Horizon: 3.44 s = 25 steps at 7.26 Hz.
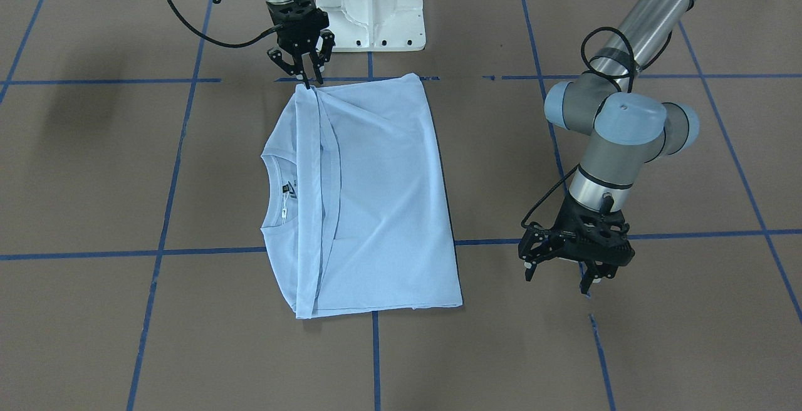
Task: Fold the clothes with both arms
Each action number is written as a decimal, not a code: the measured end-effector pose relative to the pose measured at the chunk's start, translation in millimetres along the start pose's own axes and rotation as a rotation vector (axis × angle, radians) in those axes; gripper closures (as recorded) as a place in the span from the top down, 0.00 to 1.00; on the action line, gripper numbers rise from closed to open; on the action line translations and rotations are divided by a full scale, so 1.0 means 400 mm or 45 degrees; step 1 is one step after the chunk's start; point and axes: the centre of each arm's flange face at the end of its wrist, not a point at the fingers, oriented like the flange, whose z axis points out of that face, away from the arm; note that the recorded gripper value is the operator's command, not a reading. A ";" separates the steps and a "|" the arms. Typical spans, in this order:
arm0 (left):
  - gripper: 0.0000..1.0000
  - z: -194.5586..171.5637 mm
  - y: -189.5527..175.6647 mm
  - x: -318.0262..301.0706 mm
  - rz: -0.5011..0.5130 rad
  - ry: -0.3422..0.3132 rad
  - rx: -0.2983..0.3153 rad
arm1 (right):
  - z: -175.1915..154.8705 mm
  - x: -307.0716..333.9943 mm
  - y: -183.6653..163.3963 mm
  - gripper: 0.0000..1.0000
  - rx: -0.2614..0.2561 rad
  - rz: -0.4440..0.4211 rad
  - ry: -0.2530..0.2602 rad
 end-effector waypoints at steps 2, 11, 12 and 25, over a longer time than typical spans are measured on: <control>1.00 0.000 0.000 0.002 -0.008 0.001 0.000 | 0.005 0.010 -0.008 0.35 0.002 -0.035 0.009; 1.00 0.001 0.003 0.003 -0.008 0.002 -0.002 | 0.033 0.021 0.008 0.00 -0.059 -0.037 0.011; 1.00 0.001 0.003 0.003 -0.008 0.002 -0.002 | 0.033 0.021 0.007 0.00 -0.054 -0.016 0.013; 1.00 0.007 0.018 0.023 -0.023 0.014 -0.012 | -0.001 0.032 0.207 1.00 0.049 0.836 0.090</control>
